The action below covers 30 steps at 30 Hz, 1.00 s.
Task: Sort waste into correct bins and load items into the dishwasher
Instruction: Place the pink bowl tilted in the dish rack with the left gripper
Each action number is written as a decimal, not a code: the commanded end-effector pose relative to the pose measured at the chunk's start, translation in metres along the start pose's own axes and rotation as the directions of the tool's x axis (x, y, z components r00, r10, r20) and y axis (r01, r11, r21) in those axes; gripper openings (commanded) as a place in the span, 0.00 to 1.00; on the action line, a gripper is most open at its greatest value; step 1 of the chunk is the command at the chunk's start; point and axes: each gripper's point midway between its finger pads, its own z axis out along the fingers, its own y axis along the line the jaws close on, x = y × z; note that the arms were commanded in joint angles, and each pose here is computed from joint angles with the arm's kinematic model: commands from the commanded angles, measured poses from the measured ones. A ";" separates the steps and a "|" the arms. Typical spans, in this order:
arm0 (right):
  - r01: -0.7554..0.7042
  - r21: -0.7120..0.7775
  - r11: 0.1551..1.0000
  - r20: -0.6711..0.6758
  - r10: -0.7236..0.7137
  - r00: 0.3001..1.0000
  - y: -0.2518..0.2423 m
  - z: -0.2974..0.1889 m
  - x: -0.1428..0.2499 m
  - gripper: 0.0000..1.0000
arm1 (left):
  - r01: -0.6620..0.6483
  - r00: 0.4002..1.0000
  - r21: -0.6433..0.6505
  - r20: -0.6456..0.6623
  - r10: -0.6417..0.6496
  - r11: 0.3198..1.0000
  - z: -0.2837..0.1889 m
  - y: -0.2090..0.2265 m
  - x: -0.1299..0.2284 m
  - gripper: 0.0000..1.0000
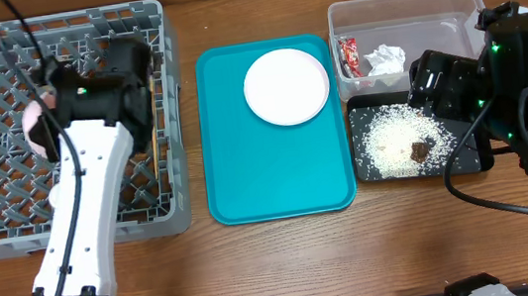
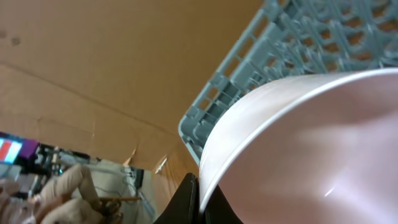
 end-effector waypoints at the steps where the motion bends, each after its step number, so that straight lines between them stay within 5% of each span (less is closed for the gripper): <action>1: -0.002 -0.004 1.000 0.009 0.002 1.000 0.001 -0.001 -0.002 1.00 | 0.091 0.996 -0.082 0.021 -0.090 0.992 0.016 0.018 -0.009 0.04; 6: -0.002 -0.003 1.000 0.008 0.002 1.000 0.000 -0.001 -0.002 1.00 | 0.159 0.987 -0.065 -0.021 -0.161 0.985 0.052 0.010 -0.016 0.04; 21: -0.001 -0.003 1.000 0.008 0.001 1.000 0.000 -0.001 -0.002 1.00 | -0.229 0.973 -0.141 -0.046 0.224 0.963 0.121 -0.060 -0.034 0.04; 30: -0.001 -0.002 1.000 0.005 0.001 1.000 0.000 -0.001 -0.001 1.00 | -0.326 0.945 -0.184 -0.083 0.316 0.927 0.148 -0.084 -0.027 0.04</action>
